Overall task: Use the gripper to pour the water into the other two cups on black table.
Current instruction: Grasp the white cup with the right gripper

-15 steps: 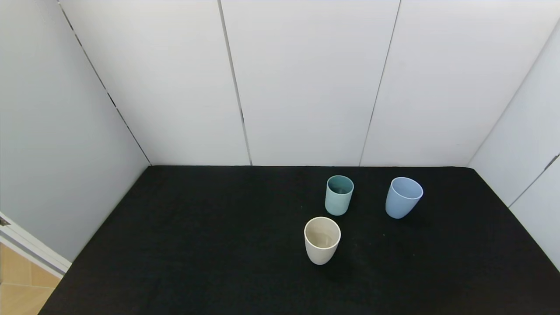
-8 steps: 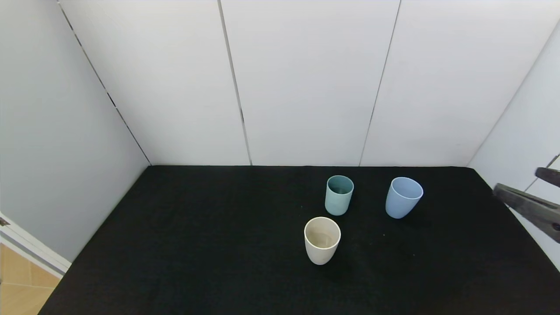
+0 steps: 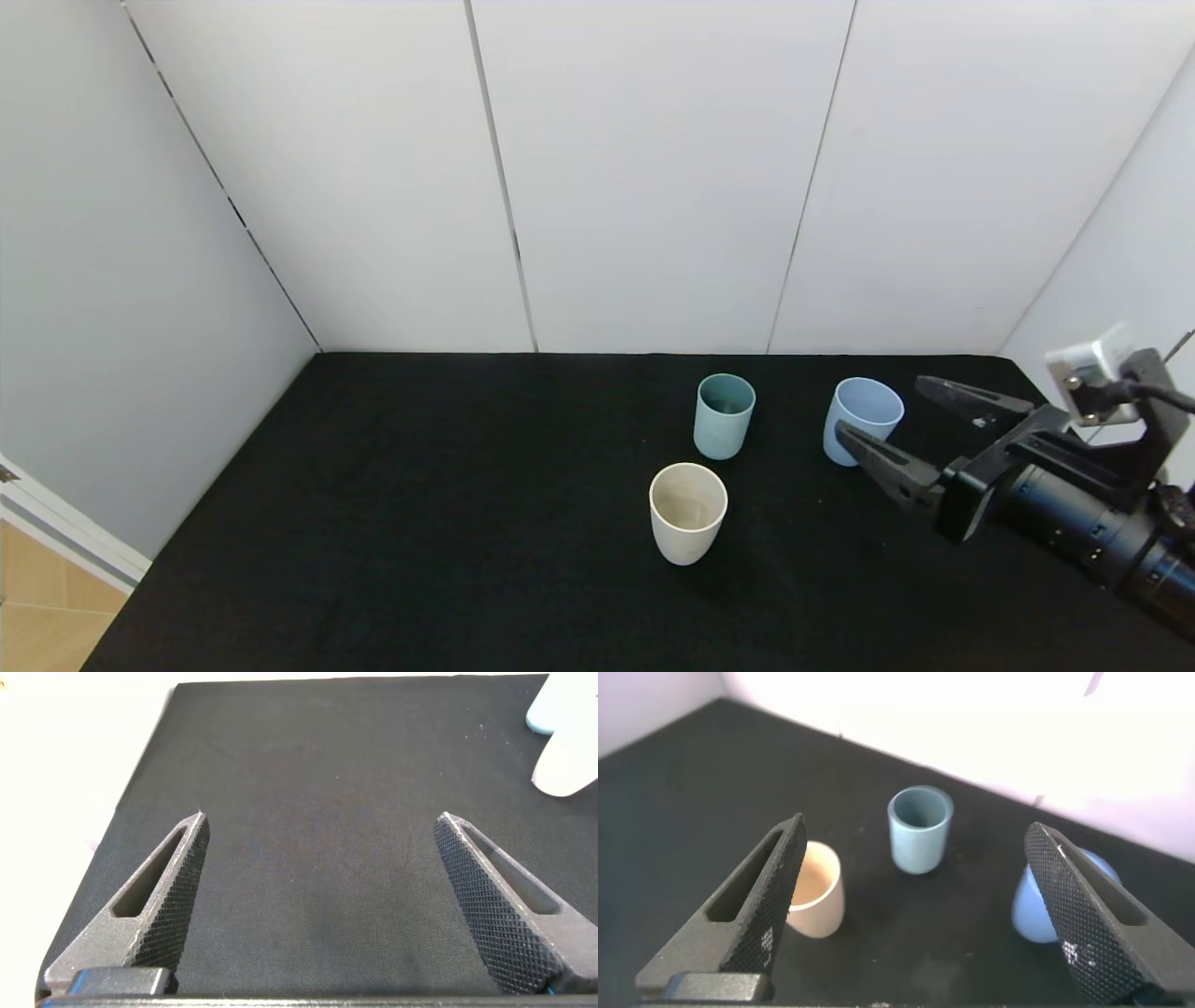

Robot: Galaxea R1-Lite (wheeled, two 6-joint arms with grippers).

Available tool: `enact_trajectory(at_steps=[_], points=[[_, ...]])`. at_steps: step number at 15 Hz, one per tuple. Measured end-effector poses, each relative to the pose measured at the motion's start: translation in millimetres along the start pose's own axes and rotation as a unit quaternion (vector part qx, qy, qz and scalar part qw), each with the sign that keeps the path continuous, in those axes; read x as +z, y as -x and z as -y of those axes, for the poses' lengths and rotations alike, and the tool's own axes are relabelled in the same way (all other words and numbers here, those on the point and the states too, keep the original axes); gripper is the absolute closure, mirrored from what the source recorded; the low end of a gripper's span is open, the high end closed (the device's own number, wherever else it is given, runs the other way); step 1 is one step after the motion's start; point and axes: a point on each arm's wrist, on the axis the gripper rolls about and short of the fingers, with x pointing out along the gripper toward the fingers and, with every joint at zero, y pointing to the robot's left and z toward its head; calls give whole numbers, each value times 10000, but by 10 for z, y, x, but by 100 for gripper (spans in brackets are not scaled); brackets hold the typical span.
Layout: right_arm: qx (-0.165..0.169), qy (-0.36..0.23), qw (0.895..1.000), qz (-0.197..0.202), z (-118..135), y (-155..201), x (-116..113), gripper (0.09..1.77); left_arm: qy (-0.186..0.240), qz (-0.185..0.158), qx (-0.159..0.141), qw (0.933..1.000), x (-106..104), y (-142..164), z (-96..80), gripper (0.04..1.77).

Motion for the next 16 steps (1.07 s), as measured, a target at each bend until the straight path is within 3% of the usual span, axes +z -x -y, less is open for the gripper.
enact_trajectory(at_steps=[5, 8, 13, 16], points=[[467, 16, 9958, -783, -232, -162, -466, 16, 1, 0, 0, 10000, 0, 0, 0, 9], [519, 83, 9923, -1119, -364, -235, -648, 16, -2, 0, 0, 10000, 0, 0, 0, 9], [612, 166, 9937, -920, -567, -441, -886, 16, 0, 0, 0, 10000, 0, 0, 0, 9], [697, 282, 9910, -1111, -649, -512, -1079, 16, -2, 2, 0, 10000, 0, 0, 0, 9]])
